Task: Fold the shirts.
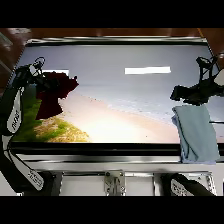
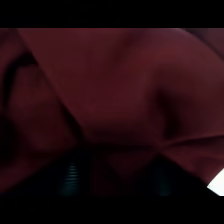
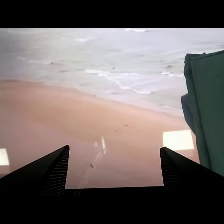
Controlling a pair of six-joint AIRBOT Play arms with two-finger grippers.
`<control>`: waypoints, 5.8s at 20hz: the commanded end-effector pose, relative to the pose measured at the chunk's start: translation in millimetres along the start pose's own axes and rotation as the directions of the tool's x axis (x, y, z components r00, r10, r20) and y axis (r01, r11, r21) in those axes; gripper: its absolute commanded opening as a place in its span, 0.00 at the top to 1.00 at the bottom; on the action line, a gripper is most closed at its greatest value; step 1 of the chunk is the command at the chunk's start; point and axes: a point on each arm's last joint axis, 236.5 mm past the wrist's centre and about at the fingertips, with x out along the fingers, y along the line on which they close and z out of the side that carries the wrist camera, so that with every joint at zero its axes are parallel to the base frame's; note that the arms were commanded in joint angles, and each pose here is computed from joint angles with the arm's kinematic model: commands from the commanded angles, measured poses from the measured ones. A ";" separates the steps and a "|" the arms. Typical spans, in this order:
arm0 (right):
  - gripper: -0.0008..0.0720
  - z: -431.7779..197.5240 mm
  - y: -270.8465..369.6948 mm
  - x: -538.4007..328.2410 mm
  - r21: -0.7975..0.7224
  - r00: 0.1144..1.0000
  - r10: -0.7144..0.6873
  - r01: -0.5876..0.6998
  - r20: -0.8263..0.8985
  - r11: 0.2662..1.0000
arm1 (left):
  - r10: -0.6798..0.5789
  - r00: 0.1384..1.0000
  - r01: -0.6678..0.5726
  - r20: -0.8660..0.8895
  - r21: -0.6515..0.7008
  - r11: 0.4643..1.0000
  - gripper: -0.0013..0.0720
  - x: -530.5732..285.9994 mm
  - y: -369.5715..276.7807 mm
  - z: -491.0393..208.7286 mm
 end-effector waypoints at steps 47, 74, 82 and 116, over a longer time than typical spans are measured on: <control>0.04 -93.1 28.0 115.6 0.135 0.863 0.359 -0.333 -0.355 0.933 | -0.435 0.682 0.518 -0.587 -0.032 0.855 0.00 -109.9 -213.5 -485.3; 0.89 -133.1 111.2 177.7 0.228 0.821 0.441 -0.380 -0.363 0.896 | -0.531 0.640 0.624 -0.555 -0.027 0.781 0.94 -105.3 -243.9 -470.9; 0.90 21.4 105.3 13.4 -0.240 0.879 0.451 -0.410 0.153 0.880 | -0.400 0.877 0.472 -0.265 0.334 0.816 0.94 -175.6 -187.2 -300.0; 0.90 234.6 166.4 -59.5 -0.219 0.510 0.459 -0.462 0.727 0.860 | -0.580 0.803 0.533 0.140 0.270 0.802 0.93 -203.8 -171.2 -252.0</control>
